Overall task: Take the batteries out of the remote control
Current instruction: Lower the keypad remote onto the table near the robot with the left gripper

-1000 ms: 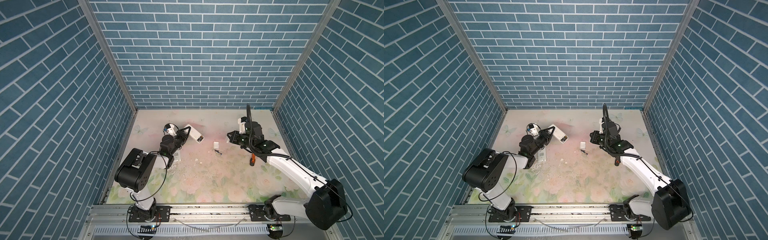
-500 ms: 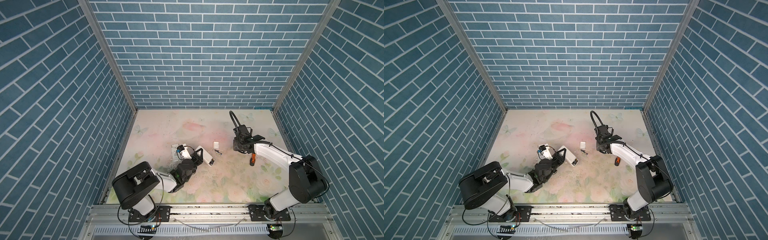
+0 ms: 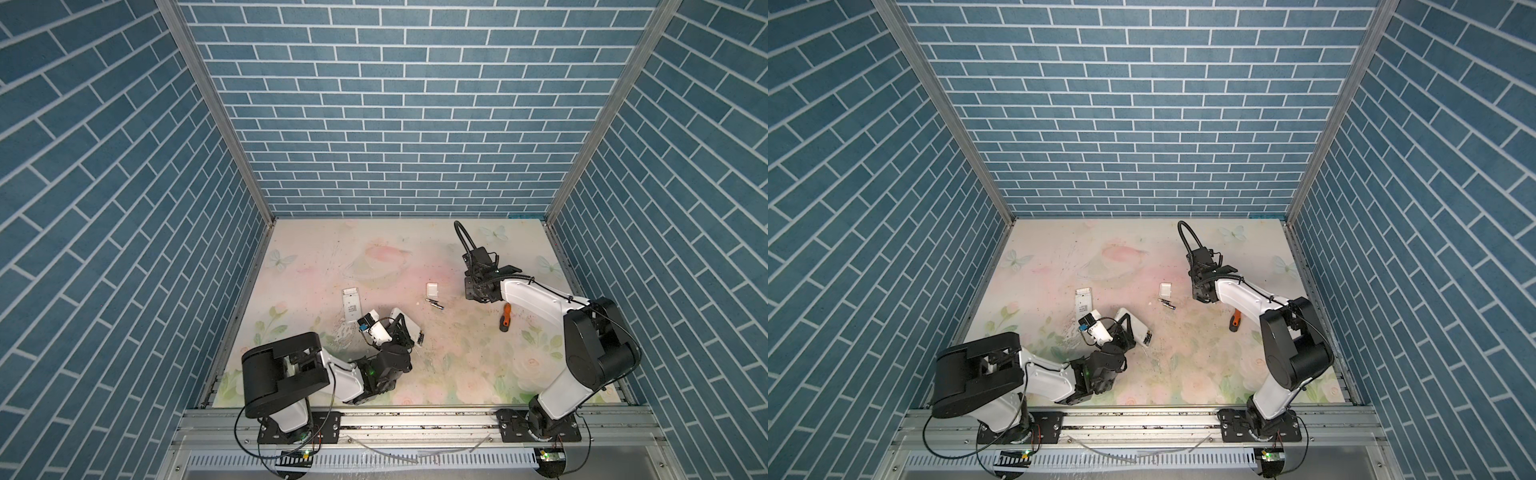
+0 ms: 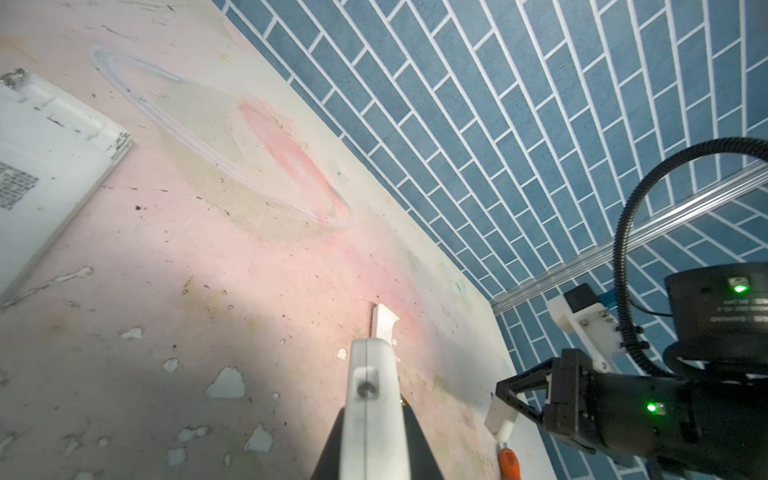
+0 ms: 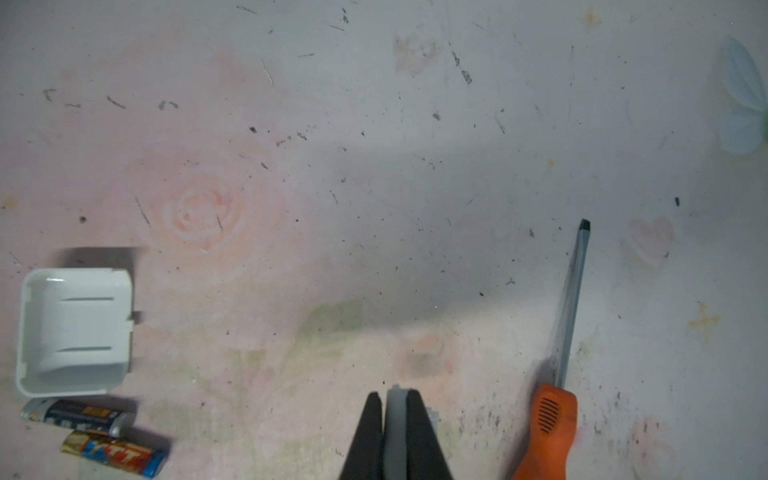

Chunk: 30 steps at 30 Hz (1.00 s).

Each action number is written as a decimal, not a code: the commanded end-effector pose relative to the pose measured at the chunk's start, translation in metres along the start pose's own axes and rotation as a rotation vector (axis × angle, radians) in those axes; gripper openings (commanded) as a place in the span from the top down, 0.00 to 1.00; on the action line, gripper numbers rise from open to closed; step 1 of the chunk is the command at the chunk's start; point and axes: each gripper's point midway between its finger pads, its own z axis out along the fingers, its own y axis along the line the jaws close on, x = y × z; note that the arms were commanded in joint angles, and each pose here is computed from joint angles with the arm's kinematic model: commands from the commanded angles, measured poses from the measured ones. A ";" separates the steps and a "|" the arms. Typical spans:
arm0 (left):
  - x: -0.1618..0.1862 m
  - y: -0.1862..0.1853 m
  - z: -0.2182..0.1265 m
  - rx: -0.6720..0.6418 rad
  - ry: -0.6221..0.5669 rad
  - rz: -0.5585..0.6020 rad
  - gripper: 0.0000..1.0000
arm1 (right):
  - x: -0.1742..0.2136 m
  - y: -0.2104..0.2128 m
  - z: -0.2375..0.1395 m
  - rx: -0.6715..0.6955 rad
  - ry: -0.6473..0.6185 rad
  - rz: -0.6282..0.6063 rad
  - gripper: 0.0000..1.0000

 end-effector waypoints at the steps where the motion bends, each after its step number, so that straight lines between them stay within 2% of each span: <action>1: -0.005 0.002 -0.004 -0.006 -0.059 -0.032 1.00 | -0.014 0.007 -0.002 -0.029 -0.016 -0.003 0.98; 8: -0.003 0.007 -0.013 -0.020 -0.057 0.008 1.00 | -0.013 0.012 -0.003 -0.059 -0.014 0.022 0.89; 13: 0.000 0.013 -0.017 -0.038 -0.045 0.027 0.94 | -0.014 0.011 -0.009 -0.068 -0.023 0.031 0.88; 21: 0.010 0.023 -0.020 -0.052 -0.014 0.061 0.93 | -0.011 0.003 -0.021 -0.065 -0.053 0.044 0.87; 30: 0.014 0.034 -0.025 -0.062 0.008 0.071 0.81 | -0.012 -0.002 -0.030 -0.055 -0.075 0.046 0.87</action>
